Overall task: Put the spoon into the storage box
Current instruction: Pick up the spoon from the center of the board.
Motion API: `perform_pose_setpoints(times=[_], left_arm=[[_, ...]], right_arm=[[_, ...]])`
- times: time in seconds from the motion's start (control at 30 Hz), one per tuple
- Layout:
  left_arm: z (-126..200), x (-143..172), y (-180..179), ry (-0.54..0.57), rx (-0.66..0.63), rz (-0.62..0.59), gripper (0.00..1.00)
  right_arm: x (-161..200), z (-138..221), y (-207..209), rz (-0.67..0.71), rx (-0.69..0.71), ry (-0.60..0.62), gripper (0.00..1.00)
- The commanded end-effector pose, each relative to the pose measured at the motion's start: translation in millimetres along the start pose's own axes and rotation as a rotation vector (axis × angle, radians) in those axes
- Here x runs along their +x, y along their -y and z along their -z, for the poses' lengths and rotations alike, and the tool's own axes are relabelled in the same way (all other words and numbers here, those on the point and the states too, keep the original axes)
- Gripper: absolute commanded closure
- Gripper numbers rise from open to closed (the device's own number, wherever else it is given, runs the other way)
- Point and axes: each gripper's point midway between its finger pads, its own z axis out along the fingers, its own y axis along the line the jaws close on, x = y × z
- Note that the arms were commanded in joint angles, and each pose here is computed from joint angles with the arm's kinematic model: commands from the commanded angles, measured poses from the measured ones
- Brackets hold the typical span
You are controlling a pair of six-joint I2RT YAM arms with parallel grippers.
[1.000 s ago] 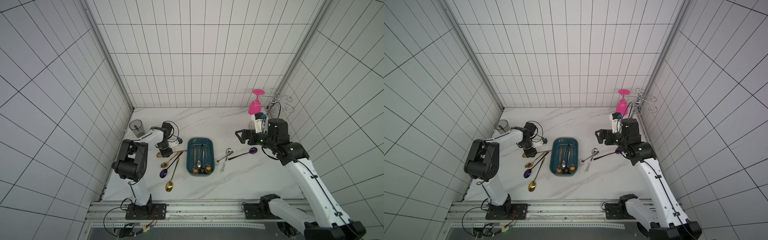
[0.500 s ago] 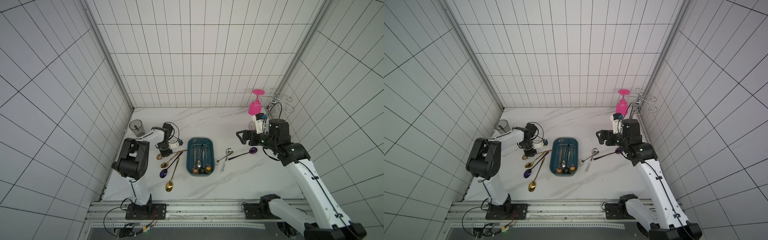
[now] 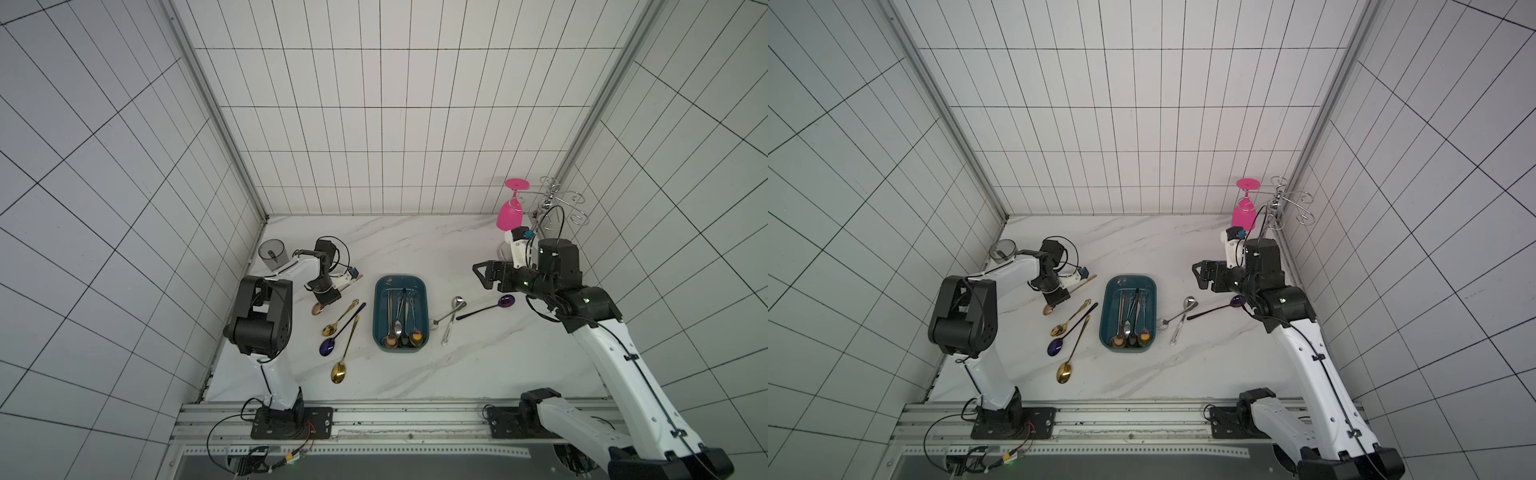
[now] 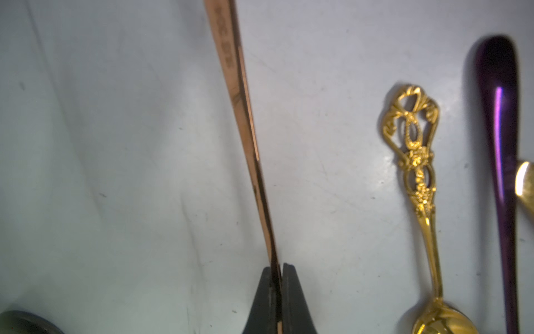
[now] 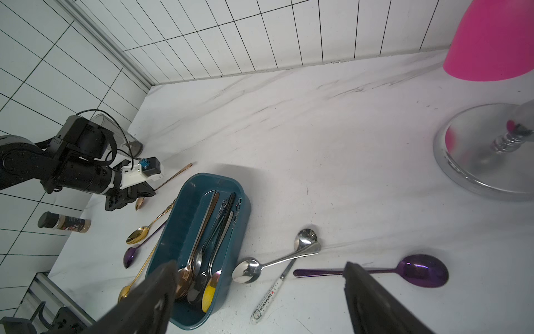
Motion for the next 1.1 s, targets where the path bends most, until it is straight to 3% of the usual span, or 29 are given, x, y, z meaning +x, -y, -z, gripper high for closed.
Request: perform_pose_setpoints(times=[0.0, 0.37, 0.8, 0.93, 1.07], left_arm=[[33, -31, -13, 0.159, -0.028, 0.045, 1.0], [128, -93, 1, 0.533, 0.126, 0.192, 1.0], [275, -156, 48, 1.104, 0.611, 0.35, 1.0], [285, -163, 61, 1.138, 0.774, 0.421, 1.0], [279, -169, 97, 1.051, 0.974, 0.402, 1.0]], right_arm=[[5, 1, 2, -0.02, -0.008, -0.006, 0.07], [-3, -6, -18, -0.072, -0.135, 0.013, 0.07], [-34, -4, -60, -0.118, -0.394, 0.097, 0.1], [-43, -6, -68, -0.171, -0.447, 0.1, 0.13], [-54, -9, -86, -0.199, -0.557, 0.129, 0.15]])
